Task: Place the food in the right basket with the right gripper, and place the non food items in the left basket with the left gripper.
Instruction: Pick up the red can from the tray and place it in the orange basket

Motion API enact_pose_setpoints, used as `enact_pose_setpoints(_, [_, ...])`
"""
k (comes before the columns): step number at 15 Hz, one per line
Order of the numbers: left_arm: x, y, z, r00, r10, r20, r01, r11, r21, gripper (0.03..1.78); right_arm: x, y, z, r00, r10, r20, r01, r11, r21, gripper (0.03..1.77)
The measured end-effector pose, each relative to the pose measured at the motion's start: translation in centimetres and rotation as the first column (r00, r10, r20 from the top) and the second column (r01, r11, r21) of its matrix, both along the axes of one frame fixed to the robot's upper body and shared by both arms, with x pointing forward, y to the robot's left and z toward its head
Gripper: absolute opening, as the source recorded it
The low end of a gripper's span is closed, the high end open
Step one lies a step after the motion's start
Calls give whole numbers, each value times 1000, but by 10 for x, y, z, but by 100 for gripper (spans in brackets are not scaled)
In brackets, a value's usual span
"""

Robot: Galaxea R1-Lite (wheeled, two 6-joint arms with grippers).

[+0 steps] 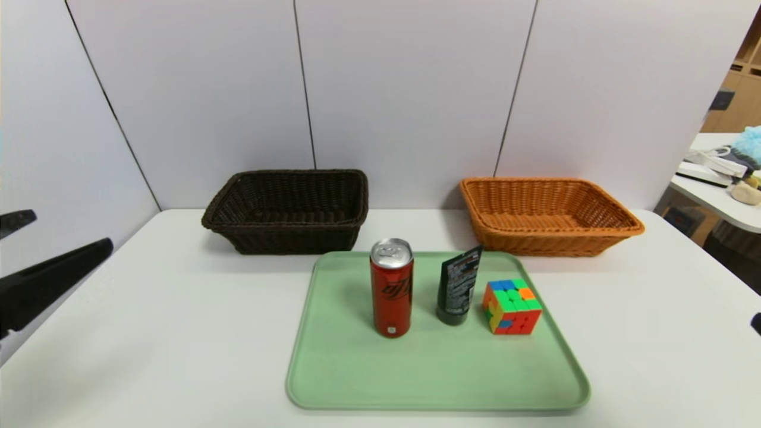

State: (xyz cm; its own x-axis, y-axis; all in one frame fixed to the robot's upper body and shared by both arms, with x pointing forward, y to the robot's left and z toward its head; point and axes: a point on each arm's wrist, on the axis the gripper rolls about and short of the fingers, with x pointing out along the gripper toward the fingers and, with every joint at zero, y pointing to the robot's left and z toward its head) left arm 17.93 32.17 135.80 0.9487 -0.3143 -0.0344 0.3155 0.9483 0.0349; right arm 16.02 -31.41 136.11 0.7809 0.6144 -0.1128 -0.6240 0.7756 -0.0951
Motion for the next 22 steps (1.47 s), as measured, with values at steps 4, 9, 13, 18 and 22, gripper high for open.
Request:
enact_pose_setpoints(4, [20,-9,-18,991,-60,-116,61,998,3,169,35,37,-6,987,139,-79,-142,990,-28,170])
enact_pose_setpoints(9, [30,-13,-37,974,-81,-210,85,996,10,169,80,103,-28,968,208,-142,-216,975,-44,170])
enact_pose_setpoints(13, [31,-15,-51,960,-91,-264,98,995,12,169,104,145,-54,957,230,-176,-245,967,-70,170])
enact_pose_setpoints(18, [36,-18,-60,950,-103,-295,108,994,0,169,118,183,-75,944,257,-208,-282,954,-99,170])
enact_pose_setpoints(22, [36,-18,-63,946,-102,-309,107,994,1,169,132,200,-85,957,232,-176,-250,964,-92,170])
